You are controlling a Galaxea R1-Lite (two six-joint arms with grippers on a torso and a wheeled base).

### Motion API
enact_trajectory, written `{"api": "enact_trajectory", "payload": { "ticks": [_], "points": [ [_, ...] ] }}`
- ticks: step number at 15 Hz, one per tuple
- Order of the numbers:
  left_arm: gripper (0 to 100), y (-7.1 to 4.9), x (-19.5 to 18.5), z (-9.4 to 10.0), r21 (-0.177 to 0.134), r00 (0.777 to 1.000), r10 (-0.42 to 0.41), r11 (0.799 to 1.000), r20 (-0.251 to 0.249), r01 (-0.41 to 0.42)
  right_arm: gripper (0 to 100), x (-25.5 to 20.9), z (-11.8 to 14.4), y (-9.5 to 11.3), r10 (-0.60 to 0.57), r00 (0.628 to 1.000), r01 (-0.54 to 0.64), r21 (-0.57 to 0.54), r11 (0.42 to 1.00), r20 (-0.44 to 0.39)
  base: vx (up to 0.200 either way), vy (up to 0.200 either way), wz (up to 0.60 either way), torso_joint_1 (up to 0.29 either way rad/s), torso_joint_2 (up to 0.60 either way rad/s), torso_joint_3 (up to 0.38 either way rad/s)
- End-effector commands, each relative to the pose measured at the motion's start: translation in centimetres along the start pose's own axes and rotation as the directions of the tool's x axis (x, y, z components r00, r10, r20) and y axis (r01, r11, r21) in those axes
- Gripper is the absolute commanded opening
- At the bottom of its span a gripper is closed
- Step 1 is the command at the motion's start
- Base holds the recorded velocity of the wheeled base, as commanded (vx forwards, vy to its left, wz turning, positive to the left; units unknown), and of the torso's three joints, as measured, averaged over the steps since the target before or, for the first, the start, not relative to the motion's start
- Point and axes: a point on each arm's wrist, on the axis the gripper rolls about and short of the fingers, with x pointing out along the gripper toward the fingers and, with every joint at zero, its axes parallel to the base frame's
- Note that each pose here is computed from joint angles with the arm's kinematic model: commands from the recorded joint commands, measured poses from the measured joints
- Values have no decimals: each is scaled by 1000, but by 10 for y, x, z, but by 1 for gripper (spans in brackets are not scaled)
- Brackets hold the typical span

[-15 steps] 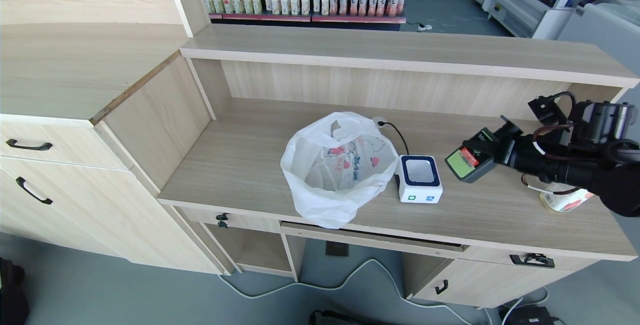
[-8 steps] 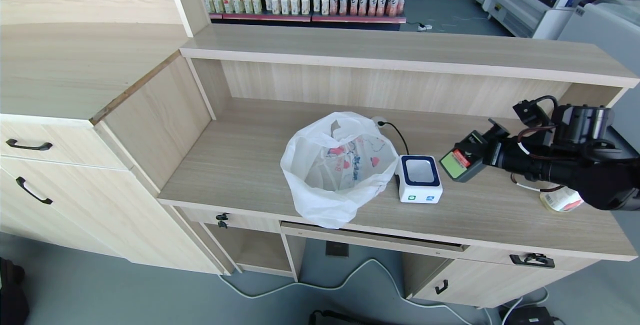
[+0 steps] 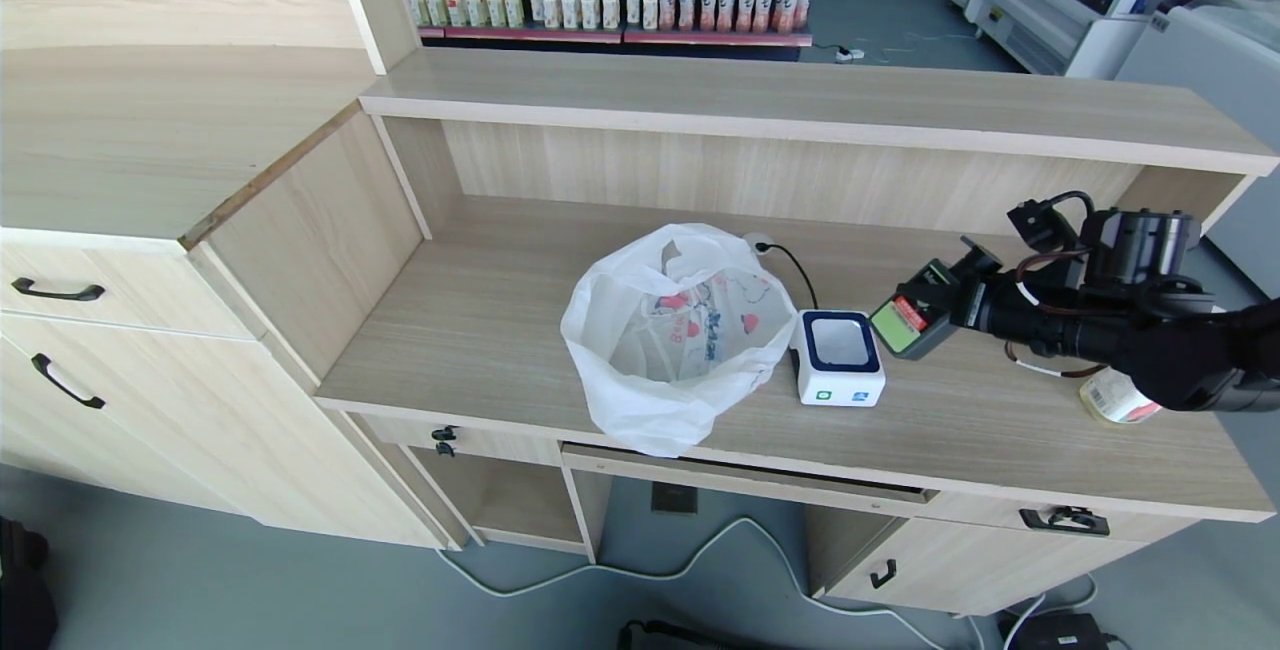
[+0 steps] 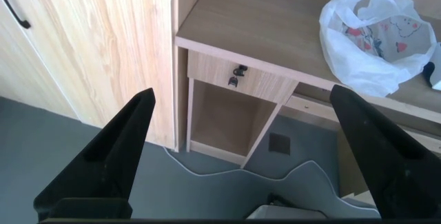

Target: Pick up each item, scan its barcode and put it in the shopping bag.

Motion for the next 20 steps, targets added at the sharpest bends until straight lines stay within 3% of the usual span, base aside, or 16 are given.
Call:
{"api": "enact_trajectory", "payload": {
  "ticks": [1, 8, 20],
  "points": [
    [100, 0, 0, 0, -1, 1000, 1, 1000, 1, -1, 0, 3, -2, -2, 2, 1000, -2, 4, 1000, -5, 0, 0, 0, 0, 0, 0],
    [100, 0, 0, 0, -1, 1000, 1, 1000, 1, -1, 0, 18, -8, -8, 6, 1000, -6, 30, 1000, -19, 0, 0, 0, 0, 0, 0],
    [100, 0, 0, 0, -1, 1000, 1, 1000, 1, -1, 0, 41, -10, 3, 57, 998, -55, 65, 996, -23, 0, 0, 0, 0, 0, 0]
  ]
}}
